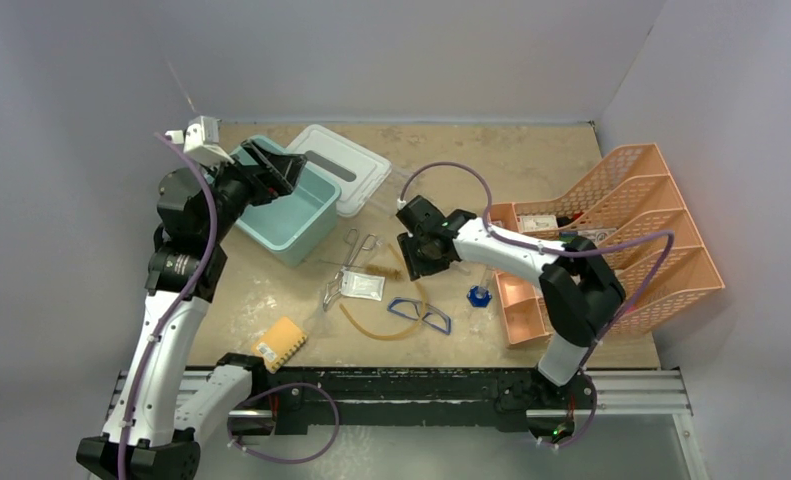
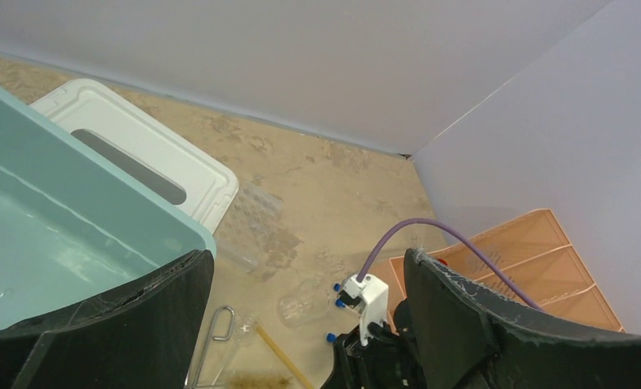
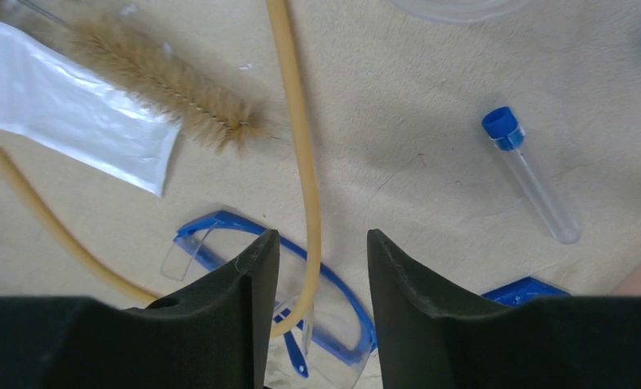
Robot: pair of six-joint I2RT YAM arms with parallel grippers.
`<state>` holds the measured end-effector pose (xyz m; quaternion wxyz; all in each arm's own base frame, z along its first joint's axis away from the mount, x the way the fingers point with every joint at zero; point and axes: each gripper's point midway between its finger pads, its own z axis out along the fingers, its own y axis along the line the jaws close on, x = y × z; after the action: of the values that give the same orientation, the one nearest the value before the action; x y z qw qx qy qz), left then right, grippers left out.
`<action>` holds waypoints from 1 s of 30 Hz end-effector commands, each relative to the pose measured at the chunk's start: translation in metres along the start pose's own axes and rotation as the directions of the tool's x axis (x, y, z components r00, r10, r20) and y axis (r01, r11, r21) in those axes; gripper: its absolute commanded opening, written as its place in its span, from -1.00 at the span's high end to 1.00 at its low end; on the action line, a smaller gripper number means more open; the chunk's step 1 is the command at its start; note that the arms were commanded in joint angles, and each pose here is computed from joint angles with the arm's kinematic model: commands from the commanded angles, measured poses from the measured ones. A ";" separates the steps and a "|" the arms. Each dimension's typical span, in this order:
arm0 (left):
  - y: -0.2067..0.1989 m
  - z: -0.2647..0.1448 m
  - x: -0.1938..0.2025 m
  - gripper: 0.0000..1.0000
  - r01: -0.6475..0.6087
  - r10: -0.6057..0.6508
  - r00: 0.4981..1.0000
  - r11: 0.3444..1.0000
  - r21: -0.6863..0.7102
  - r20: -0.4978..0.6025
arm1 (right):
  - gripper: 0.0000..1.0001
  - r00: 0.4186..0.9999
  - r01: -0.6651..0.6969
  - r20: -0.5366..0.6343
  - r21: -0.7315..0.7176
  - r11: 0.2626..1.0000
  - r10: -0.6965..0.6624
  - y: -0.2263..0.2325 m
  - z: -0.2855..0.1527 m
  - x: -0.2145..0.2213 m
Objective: Organize the chemistry lab equipment
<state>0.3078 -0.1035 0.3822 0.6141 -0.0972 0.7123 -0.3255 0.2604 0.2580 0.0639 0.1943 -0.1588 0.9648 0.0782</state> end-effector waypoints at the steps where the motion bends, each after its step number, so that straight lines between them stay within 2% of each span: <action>1: 0.001 0.003 -0.001 -0.72 -0.023 0.023 1.000 1.000 0.000 0.013 | 0.16 0.999 -0.015 -0.033 0.001 1.000 0.016 0.004 0.016 0.011; 7: 0.006 0.002 -0.002 -0.71 -0.025 0.025 1.000 0.999 -0.028 0.016 | 0.34 0.998 -0.034 -0.061 -0.003 0.999 0.034 0.006 0.033 0.020; 10: 0.008 0.003 -0.003 -0.71 -0.029 0.029 0.999 0.999 -0.042 0.019 | 0.62 0.999 -0.041 -0.020 0.001 0.999 0.041 0.005 0.028 0.012; 13: 0.010 0.003 -0.007 -0.71 -0.041 0.043 0.999 0.997 -0.060 0.026 | 0.98 0.998 -0.045 0.031 -0.019 0.999 0.046 0.009 0.008 -0.004; 20: 0.038 0.000 -0.029 -0.69 -0.033 0.058 0.994 0.967 -0.254 0.091 | 1.00 0.996 -0.005 0.086 -0.107 0.994 0.014 0.027 -0.075 -0.040; 26: 0.066 -0.014 -0.049 -0.71 0.005 0.073 0.985 0.895 -0.446 0.159 | 1.00 0.947 0.093 0.319 -0.170 0.981 -0.034 0.043 -0.157 -0.107; 30: 0.068 -0.022 -0.071 -0.74 -0.038 0.148 0.973 0.861 -0.507 0.178 | 1.00 0.867 0.161 0.496 -0.206 0.965 -0.039 0.064 -0.208 -0.168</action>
<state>0.3258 -0.0327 0.3678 0.6201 -0.2305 0.7346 -0.1506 0.2992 0.3061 0.2681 0.3534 -0.1744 0.8972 0.1995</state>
